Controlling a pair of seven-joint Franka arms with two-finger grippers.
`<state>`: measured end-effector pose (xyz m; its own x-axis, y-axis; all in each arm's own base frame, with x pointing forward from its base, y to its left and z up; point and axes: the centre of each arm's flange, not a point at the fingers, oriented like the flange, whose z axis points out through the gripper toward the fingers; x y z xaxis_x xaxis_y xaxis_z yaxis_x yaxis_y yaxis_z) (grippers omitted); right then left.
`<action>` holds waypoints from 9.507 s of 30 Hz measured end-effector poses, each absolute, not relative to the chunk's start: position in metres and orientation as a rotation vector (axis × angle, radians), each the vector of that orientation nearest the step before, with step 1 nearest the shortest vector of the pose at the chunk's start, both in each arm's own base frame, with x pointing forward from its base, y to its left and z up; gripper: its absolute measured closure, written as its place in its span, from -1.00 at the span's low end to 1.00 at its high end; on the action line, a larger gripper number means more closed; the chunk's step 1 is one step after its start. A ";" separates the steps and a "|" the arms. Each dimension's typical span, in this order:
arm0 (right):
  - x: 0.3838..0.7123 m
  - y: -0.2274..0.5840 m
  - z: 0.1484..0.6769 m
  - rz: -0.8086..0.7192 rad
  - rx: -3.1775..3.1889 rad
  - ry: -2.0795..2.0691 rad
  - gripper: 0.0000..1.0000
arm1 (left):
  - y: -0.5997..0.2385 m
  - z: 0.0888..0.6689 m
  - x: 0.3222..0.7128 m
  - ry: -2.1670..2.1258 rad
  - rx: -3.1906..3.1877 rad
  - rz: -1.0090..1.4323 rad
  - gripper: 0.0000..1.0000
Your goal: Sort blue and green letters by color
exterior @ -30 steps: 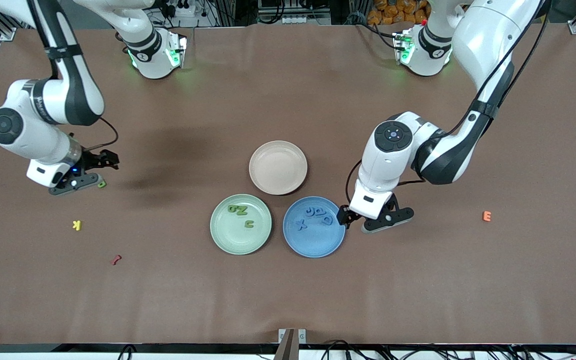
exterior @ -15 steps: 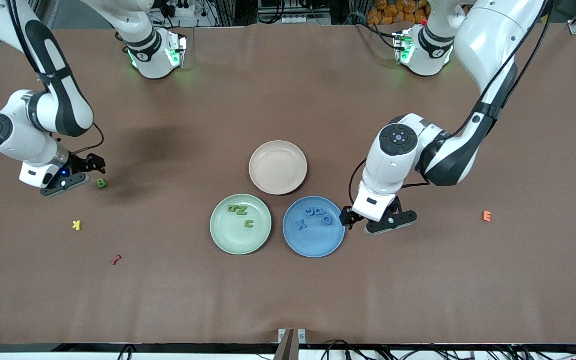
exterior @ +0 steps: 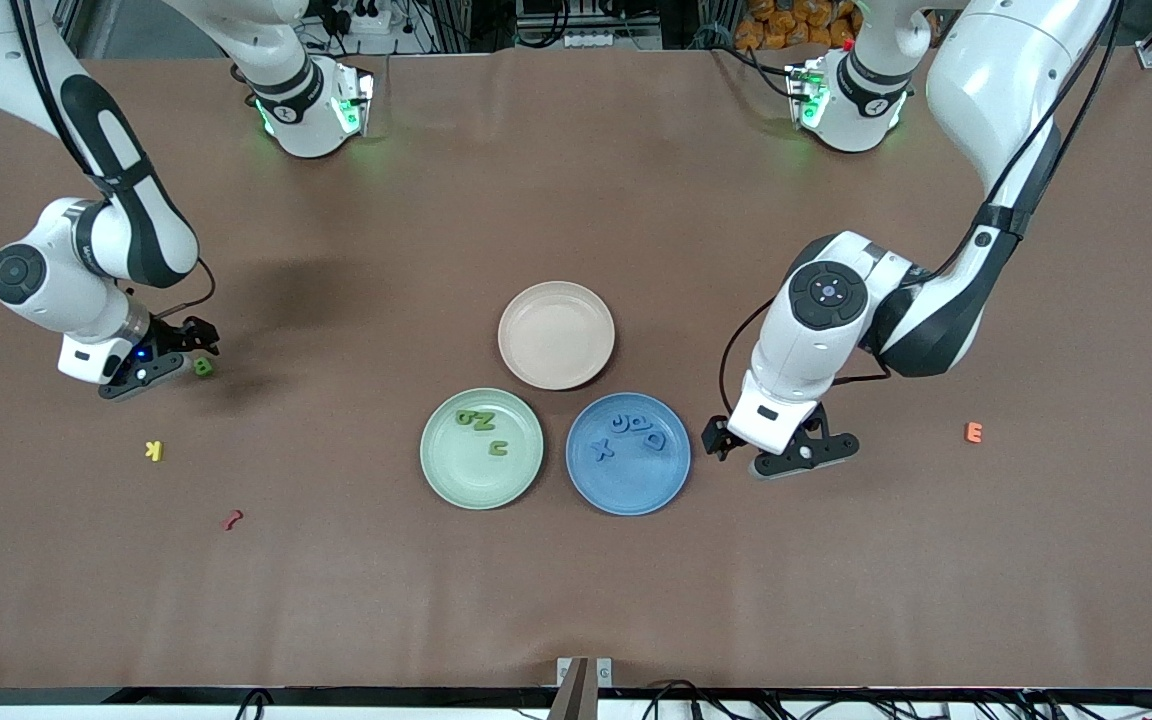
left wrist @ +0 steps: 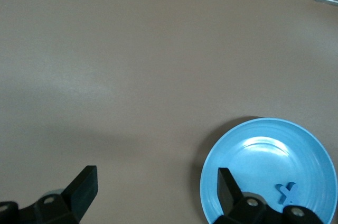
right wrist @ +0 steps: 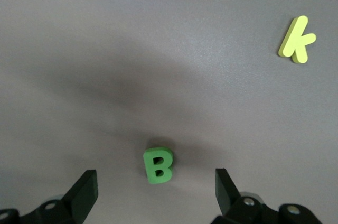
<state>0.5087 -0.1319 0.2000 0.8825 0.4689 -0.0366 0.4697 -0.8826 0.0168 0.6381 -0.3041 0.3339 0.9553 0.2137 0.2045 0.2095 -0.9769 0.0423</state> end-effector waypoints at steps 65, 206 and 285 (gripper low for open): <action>0.507 -0.111 0.181 0.011 3.037 0.762 0.44 | -0.071 0.605 0.546 -0.243 3.056 0.070 -1.00; 0.643 0.356 0.333 -0.011 3.200 -0.423 -1.00 | -0.023 0.631 0.547 -0.105 3.096 0.067 -1.00; 0.581 0.007 0.621 -0.004 3.159 0.109 -1.00 | -0.044 0.628 0.547 -0.147 3.105 0.054 -1.00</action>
